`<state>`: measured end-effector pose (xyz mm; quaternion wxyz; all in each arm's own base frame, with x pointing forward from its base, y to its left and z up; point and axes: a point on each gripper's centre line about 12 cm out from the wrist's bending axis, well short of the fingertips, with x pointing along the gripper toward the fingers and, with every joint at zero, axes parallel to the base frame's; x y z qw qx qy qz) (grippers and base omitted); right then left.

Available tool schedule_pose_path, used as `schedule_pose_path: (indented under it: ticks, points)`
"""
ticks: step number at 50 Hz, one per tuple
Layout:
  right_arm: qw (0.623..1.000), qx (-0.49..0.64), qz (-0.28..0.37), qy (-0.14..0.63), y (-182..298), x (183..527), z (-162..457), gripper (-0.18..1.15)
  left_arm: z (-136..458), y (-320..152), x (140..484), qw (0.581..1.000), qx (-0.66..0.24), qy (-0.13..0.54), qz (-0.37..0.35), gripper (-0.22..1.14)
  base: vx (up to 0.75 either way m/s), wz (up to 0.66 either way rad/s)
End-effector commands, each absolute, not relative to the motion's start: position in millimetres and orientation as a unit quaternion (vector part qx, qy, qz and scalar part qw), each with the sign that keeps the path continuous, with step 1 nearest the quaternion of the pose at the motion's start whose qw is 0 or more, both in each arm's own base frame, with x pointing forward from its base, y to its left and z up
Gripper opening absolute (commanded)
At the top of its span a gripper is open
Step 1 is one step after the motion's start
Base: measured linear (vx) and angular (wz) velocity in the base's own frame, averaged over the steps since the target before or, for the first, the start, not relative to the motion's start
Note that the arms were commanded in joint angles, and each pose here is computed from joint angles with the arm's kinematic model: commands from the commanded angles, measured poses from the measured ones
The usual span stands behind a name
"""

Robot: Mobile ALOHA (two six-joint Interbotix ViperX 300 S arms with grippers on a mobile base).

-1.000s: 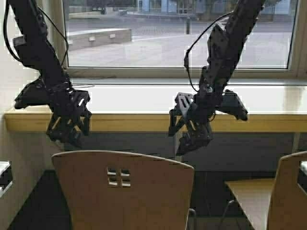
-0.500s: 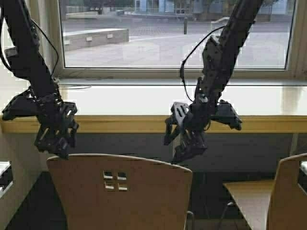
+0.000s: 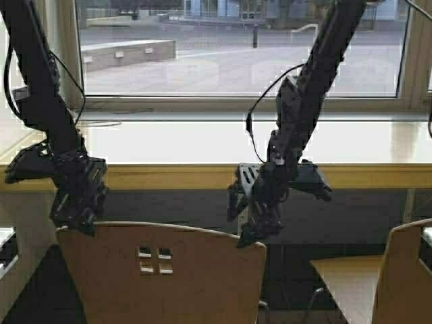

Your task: Push the chairs under the table

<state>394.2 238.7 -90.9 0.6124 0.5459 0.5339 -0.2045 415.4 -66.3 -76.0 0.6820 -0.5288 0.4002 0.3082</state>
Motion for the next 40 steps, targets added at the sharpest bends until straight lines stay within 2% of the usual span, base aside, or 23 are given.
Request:
schedule_pose_path:
  ticks: [1, 22, 40]
  points:
    - [0.614, 0.551, -0.192, 0.532, 247, 402, -89, 0.96, -66, -67, 424, 0.690, -0.534, 0.388, 0.298, 0.81, 0.04, -0.03]
    - [0.614, 0.535, -0.190, 0.548, 257, 394, -111, 0.96, -78, -78, 404, 0.677, -0.530, 0.404, 0.312, 0.81, 0.04, -0.02]
    - [0.615, 0.534, -0.188, 0.548, 260, 400, -124, 0.96, -100, -77, 407, 0.672, -0.527, 0.408, 0.323, 0.81, 0.01, 0.00]
